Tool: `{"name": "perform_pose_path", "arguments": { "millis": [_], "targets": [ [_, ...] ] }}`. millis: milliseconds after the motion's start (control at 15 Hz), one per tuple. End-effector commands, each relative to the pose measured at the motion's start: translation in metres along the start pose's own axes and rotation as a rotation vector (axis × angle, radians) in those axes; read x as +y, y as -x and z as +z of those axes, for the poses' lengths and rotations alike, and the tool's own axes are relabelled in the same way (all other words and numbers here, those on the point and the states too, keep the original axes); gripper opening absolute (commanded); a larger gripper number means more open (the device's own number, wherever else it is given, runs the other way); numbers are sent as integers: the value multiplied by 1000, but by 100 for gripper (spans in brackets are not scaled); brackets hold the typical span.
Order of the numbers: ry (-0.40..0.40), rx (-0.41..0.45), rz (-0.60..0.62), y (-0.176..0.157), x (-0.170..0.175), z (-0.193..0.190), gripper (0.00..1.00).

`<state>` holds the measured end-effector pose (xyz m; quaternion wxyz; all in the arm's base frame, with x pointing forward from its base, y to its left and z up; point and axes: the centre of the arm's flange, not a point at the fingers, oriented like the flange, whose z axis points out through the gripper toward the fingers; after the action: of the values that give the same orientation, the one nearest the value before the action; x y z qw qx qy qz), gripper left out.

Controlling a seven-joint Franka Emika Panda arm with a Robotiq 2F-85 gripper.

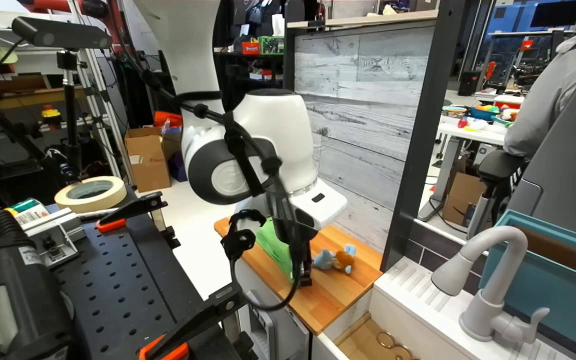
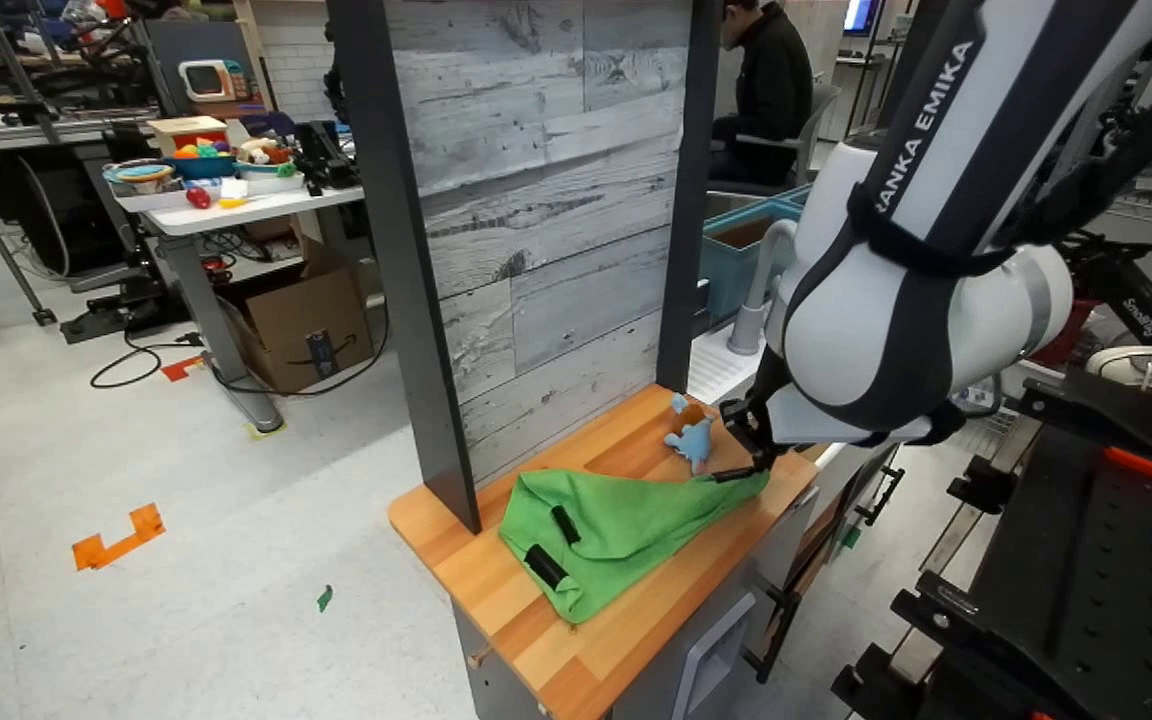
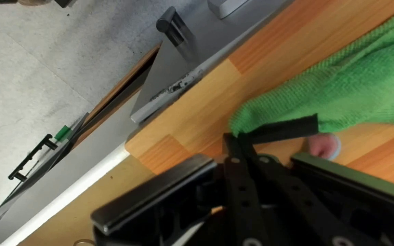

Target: Unfold the green towel once from left to right.

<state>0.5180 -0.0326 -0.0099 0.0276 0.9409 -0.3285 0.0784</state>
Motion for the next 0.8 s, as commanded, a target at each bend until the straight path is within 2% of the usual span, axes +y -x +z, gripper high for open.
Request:
{"name": "perform_pose_path", "arguments": {
  "millis": [0,133,400,667,733],
  "targets": [
    [10,-26,34,-4,-9,25,27],
    [7,-38,30,-4,-9,29,40],
    [-16,-36,20,-5,-12,10,70],
    [-47,-8,-11,0,-14,-27,98],
    [-61,10,-17,2,-14,-40,100]
  ]
}}
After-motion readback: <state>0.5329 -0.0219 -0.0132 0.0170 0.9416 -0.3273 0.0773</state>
